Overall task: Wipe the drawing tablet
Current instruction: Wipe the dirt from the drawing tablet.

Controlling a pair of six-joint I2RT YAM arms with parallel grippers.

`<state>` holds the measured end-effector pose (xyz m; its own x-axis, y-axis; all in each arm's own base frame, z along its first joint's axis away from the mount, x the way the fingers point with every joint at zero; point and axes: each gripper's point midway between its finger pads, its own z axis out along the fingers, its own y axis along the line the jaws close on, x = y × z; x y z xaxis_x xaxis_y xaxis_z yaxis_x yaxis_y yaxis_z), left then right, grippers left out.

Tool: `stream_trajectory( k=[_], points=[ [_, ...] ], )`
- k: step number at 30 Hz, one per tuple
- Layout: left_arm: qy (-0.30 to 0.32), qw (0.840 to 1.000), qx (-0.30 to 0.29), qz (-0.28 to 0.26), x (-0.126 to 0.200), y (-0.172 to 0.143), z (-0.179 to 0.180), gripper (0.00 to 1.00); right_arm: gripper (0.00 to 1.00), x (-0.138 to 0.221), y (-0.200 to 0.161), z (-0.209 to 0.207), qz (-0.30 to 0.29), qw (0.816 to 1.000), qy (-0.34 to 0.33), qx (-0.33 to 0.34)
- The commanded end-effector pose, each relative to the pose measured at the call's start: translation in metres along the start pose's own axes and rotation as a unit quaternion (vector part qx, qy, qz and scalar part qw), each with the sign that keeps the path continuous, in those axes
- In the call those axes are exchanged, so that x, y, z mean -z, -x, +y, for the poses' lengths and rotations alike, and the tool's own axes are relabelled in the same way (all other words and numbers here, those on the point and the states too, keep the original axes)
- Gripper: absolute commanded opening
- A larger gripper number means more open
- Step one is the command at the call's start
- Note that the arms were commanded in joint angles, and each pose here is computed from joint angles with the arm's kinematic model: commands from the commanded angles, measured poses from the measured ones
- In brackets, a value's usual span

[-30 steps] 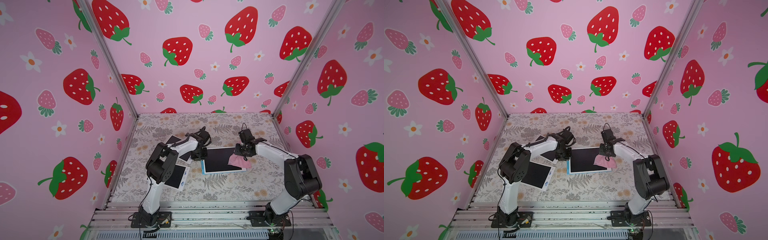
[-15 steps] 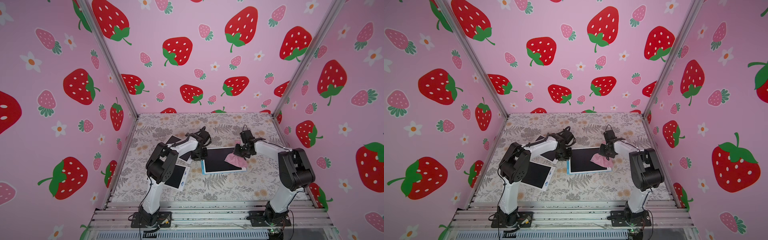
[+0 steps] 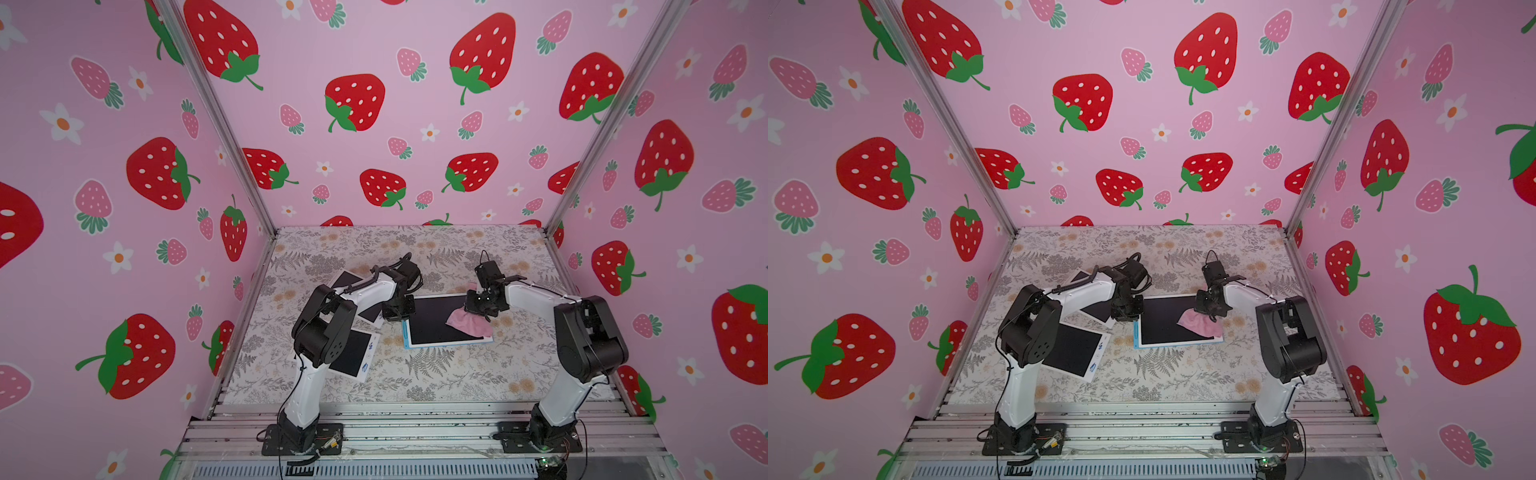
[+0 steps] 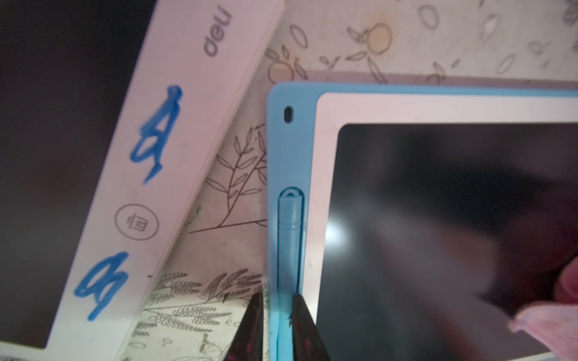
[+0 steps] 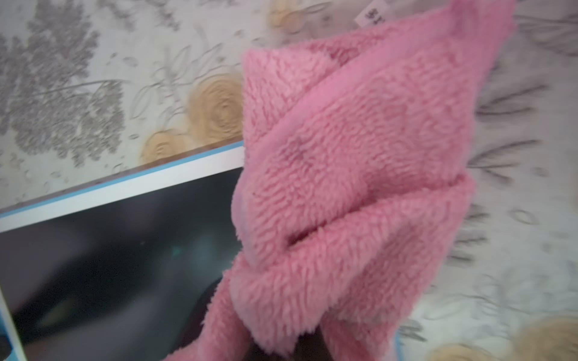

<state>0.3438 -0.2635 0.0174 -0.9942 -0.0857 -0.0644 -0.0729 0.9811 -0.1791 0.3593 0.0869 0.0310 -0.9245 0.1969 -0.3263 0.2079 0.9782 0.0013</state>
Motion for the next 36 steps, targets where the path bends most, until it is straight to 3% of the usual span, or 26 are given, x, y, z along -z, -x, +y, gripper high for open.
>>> stream_trajectory(
  k=[1, 4, 11, 17, 24, 30, 36],
  points=[
    [0.104, 0.992, 0.006, 0.078, -0.047, -0.04, 0.052, 0.18, 0.0, 0.004, -0.018, 0.0, 0.021, 0.999, -0.003, 0.025],
    [0.103, 0.992, 0.006, 0.078, -0.047, -0.039, 0.052, 0.18, 0.0, 0.007, -0.019, 0.029, 0.014, 0.998, 0.01, 0.061],
    [0.105, 0.991, 0.005, 0.08, -0.046, -0.041, 0.053, 0.18, 0.0, -0.001, -0.001, -0.009, 0.025, 0.999, -0.01, 0.019],
    [0.104, 0.991, 0.005, 0.08, -0.048, -0.04, 0.052, 0.18, 0.0, -0.001, -0.009, 0.025, 0.031, 0.998, 0.016, 0.054],
    [0.105, 0.991, 0.005, 0.081, -0.047, -0.04, 0.053, 0.18, 0.0, -0.004, -0.002, 0.011, 0.031, 0.998, 0.002, 0.05],
    [0.107, 0.991, 0.005, 0.08, -0.047, -0.039, 0.053, 0.18, 0.0, 0.001, -0.018, 0.044, 0.03, 0.996, 0.016, 0.088],
    [0.108, 0.991, 0.005, 0.079, -0.046, -0.038, 0.054, 0.18, 0.0, 0.006, -0.018, 0.052, 0.022, 0.994, 0.015, 0.108]
  ],
)
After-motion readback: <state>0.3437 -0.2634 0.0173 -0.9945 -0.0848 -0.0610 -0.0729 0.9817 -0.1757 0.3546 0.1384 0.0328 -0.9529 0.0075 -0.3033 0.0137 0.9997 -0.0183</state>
